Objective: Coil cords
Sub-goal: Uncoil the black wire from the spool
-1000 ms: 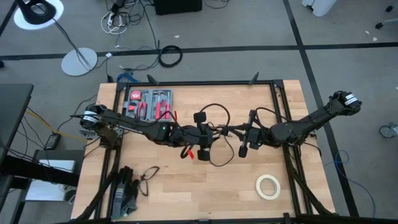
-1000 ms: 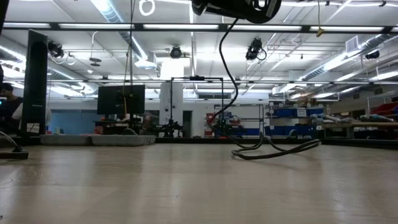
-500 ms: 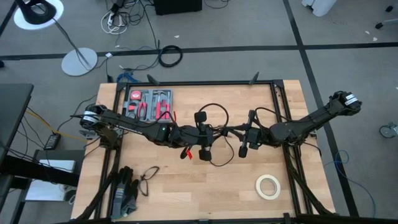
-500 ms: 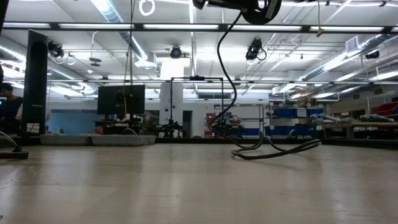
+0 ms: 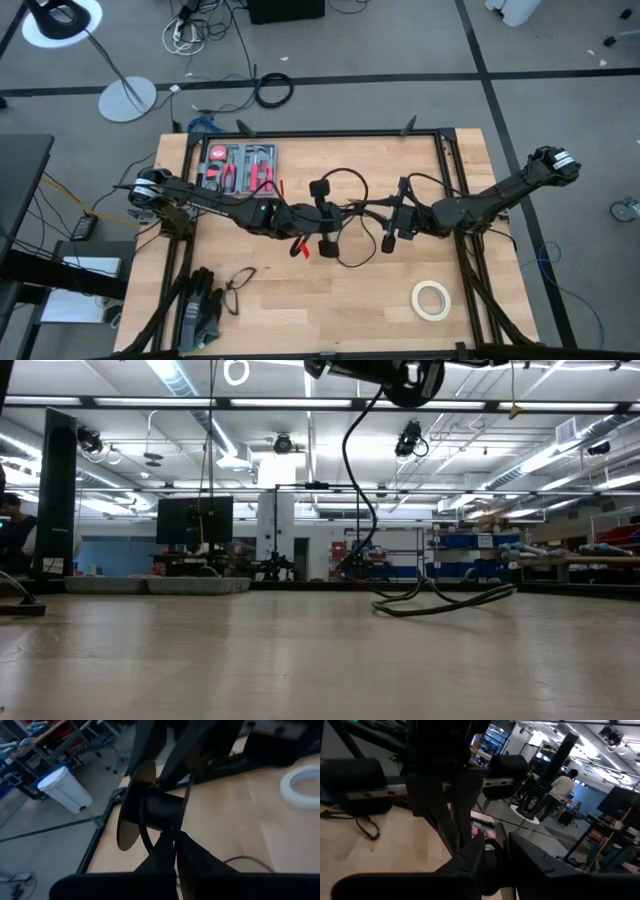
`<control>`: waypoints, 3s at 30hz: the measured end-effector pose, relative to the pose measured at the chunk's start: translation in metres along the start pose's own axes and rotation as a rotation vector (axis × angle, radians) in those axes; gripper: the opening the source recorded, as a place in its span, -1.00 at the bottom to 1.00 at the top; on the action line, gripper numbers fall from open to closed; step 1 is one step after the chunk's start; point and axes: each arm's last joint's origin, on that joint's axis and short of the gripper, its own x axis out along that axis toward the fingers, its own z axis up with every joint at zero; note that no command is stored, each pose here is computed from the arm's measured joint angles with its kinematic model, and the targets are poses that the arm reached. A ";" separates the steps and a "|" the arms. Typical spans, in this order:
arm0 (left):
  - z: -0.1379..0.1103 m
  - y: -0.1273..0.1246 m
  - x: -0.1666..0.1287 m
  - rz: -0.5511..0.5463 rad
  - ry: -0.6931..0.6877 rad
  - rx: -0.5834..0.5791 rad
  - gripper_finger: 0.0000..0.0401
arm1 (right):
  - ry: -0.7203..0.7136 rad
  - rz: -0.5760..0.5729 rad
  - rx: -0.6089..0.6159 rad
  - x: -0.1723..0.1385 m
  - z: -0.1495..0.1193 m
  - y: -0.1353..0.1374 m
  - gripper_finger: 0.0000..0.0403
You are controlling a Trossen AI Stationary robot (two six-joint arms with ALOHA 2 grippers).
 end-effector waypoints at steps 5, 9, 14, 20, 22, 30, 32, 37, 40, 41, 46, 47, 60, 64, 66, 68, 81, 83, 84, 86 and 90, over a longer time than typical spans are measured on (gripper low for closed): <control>-0.011 -0.001 0.000 -0.003 0.100 0.083 -1.00 | -0.042 0.009 0.030 -0.004 0.006 0.001 -0.46; -0.017 -0.004 -0.002 -0.041 0.155 0.170 -1.00 | -0.026 -0.003 0.023 -0.006 0.006 0.000 -0.45; -0.017 -0.014 -0.009 -0.117 0.173 0.316 -1.00 | 0.101 -0.022 -0.001 -0.002 -0.009 -0.001 -0.47; -0.007 -0.026 -0.021 -0.230 0.135 0.424 -1.00 | 0.188 0.091 0.065 0.009 -0.028 -0.007 -0.48; 0.001 -0.029 -0.025 -0.270 0.089 0.469 -1.00 | 0.223 0.198 0.096 0.017 -0.038 -0.009 -0.48; 0.018 -0.033 -0.037 -0.469 -0.020 0.562 -1.00 | 0.180 0.491 0.135 0.032 -0.051 -0.014 -0.49; 0.019 -0.031 -0.037 -0.478 -0.027 0.554 -1.00 | 0.128 0.551 0.157 0.034 -0.049 -0.016 -0.50; 0.028 -0.026 -0.035 -0.459 -0.093 0.552 -1.00 | 0.084 0.556 0.192 0.036 -0.046 -0.020 -0.50; 0.031 -0.024 -0.034 -0.437 -0.124 0.564 -1.00 | 0.080 0.561 0.201 0.039 -0.047 -0.018 -0.50; 0.032 -0.023 -0.033 -0.429 -0.139 0.561 -1.00 | 0.093 0.565 0.199 0.039 -0.048 -0.017 -0.50; 0.038 -0.021 -0.032 -0.394 -0.193 0.570 -1.00 | 0.024 0.581 0.217 0.045 -0.058 -0.013 -0.50; 0.038 -0.021 -0.032 -0.388 -0.199 0.579 -1.00 | 0.011 0.580 0.220 0.046 -0.060 -0.013 -0.50; 0.042 -0.018 -0.032 -0.290 -0.201 0.586 -1.00 | 0.015 0.541 0.281 0.047 -0.081 -0.021 -0.50; 0.043 -0.018 -0.033 -0.281 -0.203 0.585 -1.00 | 0.092 0.517 0.295 0.047 -0.088 -0.021 -0.50; 0.045 -0.017 -0.034 -0.269 -0.209 0.583 -1.00 | 0.101 0.517 0.304 0.047 -0.088 -0.021 -0.50; 0.046 -0.015 -0.036 -0.254 -0.215 0.583 -1.00 | 0.113 0.511 0.310 0.047 -0.089 -0.021 -0.50; 0.053 -0.011 -0.056 -0.256 -0.239 0.576 -1.00 | 0.191 0.444 0.292 0.043 -0.093 -0.024 -0.52; 0.053 -0.011 -0.055 -0.256 -0.237 0.574 -1.00 | 0.166 0.437 0.295 0.044 -0.091 -0.024 -0.52; 0.053 -0.011 -0.055 -0.256 -0.237 0.574 -1.00 | 0.150 0.433 0.298 0.045 -0.089 -0.025 -0.52; 0.053 -0.011 -0.056 -0.256 -0.239 0.576 -1.00 | 0.135 0.429 0.310 0.045 -0.088 -0.026 -0.52; 0.055 -0.011 -0.056 -0.249 -0.253 0.576 -1.00 | 0.129 0.428 0.335 0.045 -0.087 -0.025 -0.52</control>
